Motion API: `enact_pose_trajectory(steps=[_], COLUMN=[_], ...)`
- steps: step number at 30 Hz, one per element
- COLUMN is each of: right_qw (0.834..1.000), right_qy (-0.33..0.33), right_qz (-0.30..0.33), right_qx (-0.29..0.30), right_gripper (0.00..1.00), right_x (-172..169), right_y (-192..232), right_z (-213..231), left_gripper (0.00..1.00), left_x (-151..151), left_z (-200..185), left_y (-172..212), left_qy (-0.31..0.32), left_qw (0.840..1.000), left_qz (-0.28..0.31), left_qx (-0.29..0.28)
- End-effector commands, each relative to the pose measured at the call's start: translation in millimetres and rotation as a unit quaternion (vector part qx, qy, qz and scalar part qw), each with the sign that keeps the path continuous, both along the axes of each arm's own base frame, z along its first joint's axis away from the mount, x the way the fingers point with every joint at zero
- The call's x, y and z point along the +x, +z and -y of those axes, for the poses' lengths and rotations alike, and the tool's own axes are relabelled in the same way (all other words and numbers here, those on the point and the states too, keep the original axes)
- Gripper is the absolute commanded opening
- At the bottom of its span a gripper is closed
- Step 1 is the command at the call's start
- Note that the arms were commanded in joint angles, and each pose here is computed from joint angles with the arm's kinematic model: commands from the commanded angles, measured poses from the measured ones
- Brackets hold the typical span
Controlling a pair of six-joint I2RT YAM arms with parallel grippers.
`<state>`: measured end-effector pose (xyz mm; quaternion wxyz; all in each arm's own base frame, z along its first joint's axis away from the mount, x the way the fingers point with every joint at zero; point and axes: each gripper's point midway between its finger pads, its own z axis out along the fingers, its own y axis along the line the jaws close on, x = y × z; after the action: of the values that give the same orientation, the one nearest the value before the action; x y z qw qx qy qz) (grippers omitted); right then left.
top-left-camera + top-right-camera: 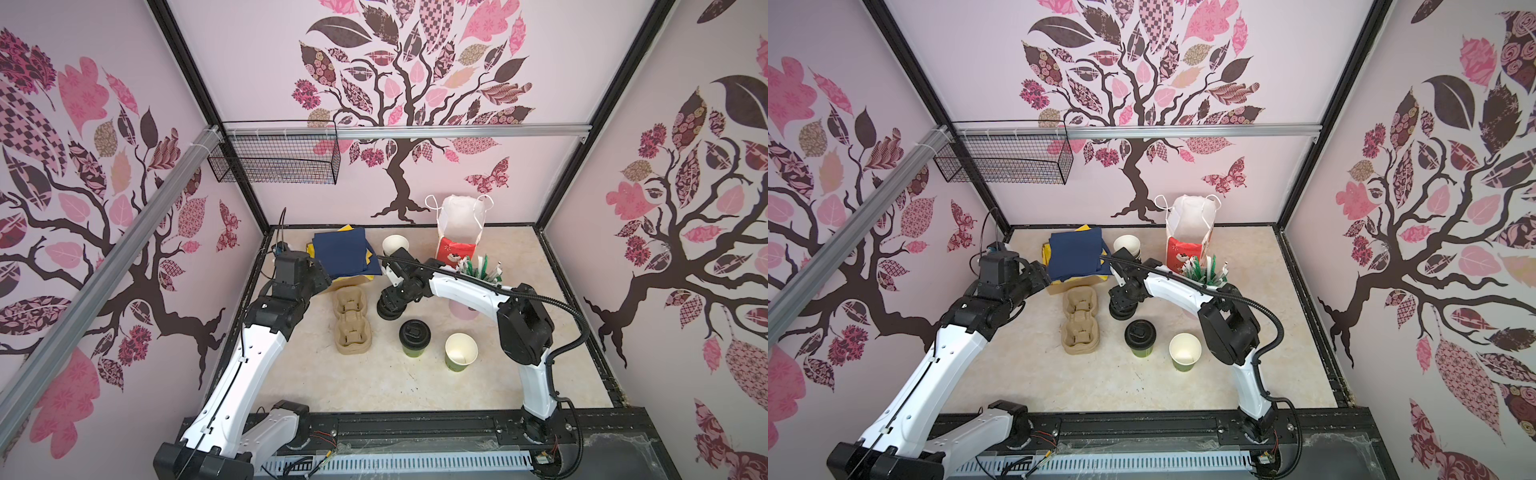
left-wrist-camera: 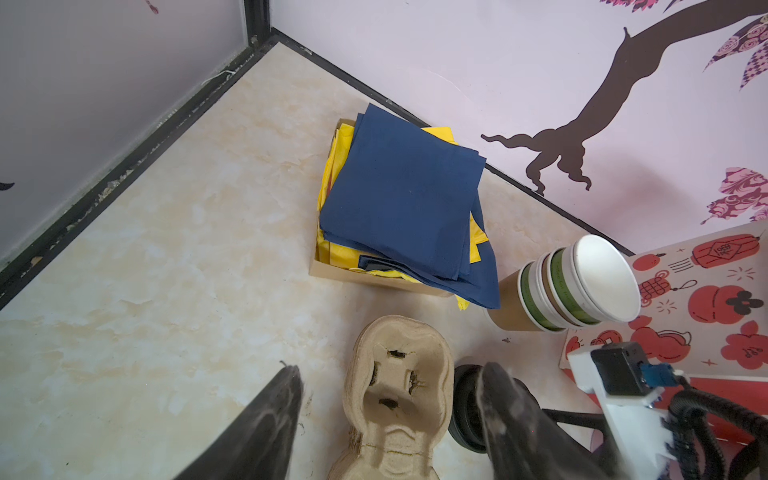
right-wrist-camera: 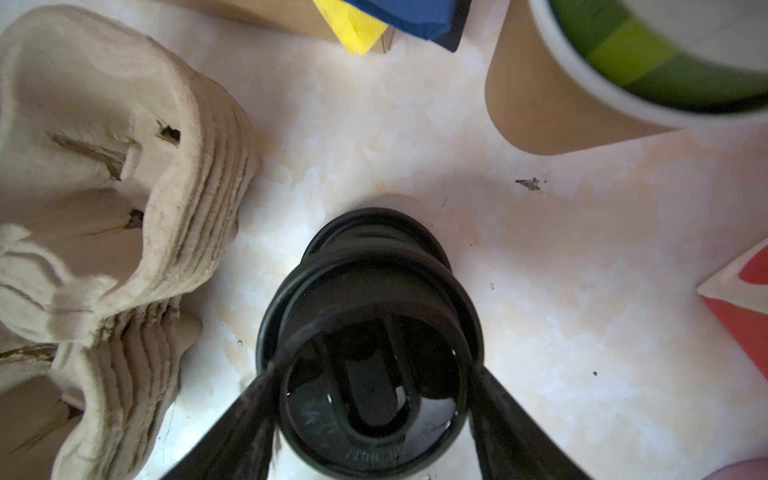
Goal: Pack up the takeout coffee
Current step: 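Lift the black lid and carry it over the new green cup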
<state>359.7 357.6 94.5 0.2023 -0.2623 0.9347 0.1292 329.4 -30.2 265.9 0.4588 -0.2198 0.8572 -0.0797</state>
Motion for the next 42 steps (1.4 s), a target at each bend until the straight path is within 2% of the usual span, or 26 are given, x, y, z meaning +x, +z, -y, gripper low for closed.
enact_pose_trajectory(steps=[1, 10, 22, 31, 35, 42], right_qw=[1.0, 0.999, 0.998, 0.996, 0.993, 0.989], right_qy=[0.0, 0.0, -0.026, -0.046, -0.069, -0.103], right_qz=[0.017, 0.04, 0.05, 0.012, -0.011, -0.032], right_qx=[0.013, 0.021, -0.03, -0.082, -0.094, -0.106], right_gripper=[0.71, 0.71, 0.72, 0.72, 0.72, 0.71], right_x=[-2.6, -9.0, -64.5, -127.1, -152.2, -177.4], right_y=[29.9, 75.7, 121.8, 123.0, 108.7, 86.1], right_z=[3.3, 13.9, 92.6, 150.2, 172.2, 193.4], left_gripper=[0.71, 0.71, 0.71, 0.71, 0.7, 0.7], left_x=[-1.4, 0.5, 8.5, 14.6, 16.5, 15.0], left_z=[-3.4, -1.0, 8.6, 18.4, 22.0, 24.4], left_y=[6.9, 10.1, 13.4, 15.2, 16.4, 17.1], left_qy=[0.002, -0.008, -0.036, -0.058, -0.066, -0.073], left_qw=[1.0, 1.0, 0.999, 0.998, 0.997, 0.996], left_qz=[0.01, 0.016, 0.026, 0.035, 0.038, 0.041], left_qx=[0.006, 0.01, 0.009, -0.005, -0.009, -0.013])
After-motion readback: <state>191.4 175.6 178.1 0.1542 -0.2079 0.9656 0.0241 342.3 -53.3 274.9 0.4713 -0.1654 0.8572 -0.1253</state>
